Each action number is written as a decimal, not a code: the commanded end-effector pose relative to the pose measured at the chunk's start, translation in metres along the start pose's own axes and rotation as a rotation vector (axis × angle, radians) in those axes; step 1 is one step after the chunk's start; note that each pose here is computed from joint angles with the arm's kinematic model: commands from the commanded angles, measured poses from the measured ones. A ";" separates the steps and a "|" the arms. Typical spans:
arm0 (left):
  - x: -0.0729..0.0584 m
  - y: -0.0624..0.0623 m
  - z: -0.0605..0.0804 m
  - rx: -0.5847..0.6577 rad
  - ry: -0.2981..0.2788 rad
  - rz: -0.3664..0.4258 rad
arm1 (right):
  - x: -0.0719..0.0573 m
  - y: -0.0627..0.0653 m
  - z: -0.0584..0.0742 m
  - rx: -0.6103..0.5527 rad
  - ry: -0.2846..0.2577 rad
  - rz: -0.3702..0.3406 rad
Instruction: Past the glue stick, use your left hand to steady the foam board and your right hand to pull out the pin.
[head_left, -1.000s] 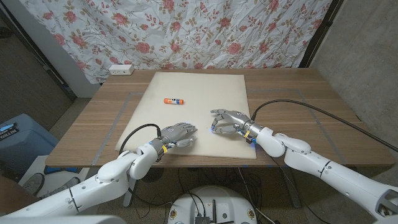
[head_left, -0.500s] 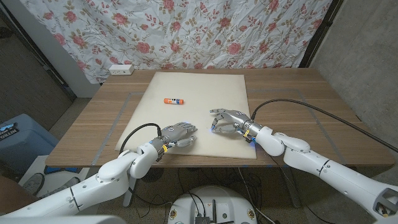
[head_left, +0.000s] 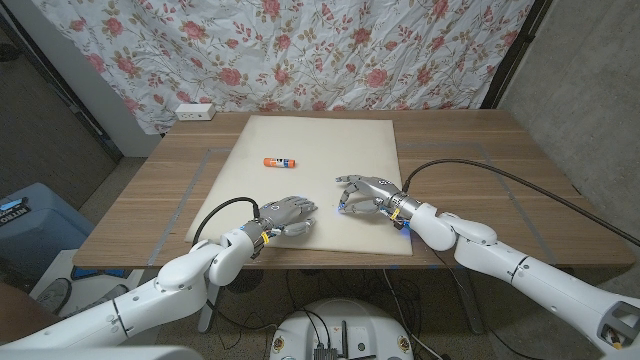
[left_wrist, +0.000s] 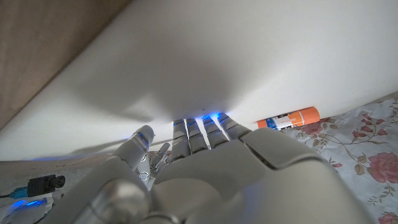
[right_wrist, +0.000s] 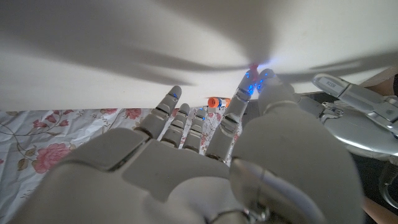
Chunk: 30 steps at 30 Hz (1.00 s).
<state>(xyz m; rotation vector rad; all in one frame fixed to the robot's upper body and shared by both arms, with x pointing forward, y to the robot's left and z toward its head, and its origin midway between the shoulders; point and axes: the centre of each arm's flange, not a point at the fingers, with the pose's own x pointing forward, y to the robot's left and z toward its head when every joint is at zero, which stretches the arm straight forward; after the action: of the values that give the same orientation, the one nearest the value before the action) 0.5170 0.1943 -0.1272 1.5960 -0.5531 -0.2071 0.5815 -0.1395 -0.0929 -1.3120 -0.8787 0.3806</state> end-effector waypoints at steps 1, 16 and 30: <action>0.000 0.000 -0.003 0.003 -0.004 0.002 | 0.002 0.000 0.004 -0.006 -0.006 -0.008; -0.002 -0.001 -0.002 0.002 0.001 0.002 | 0.002 -0.002 0.004 -0.010 -0.010 -0.027; 0.001 -0.002 -0.003 -0.002 0.006 -0.003 | 0.001 -0.007 0.005 -0.010 -0.014 -0.039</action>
<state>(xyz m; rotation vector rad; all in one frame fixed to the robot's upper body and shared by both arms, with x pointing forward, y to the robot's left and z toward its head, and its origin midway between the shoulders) 0.5172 0.1969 -0.1282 1.5960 -0.5526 -0.2038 0.5790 -0.1355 -0.0898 -1.3063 -0.9073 0.3635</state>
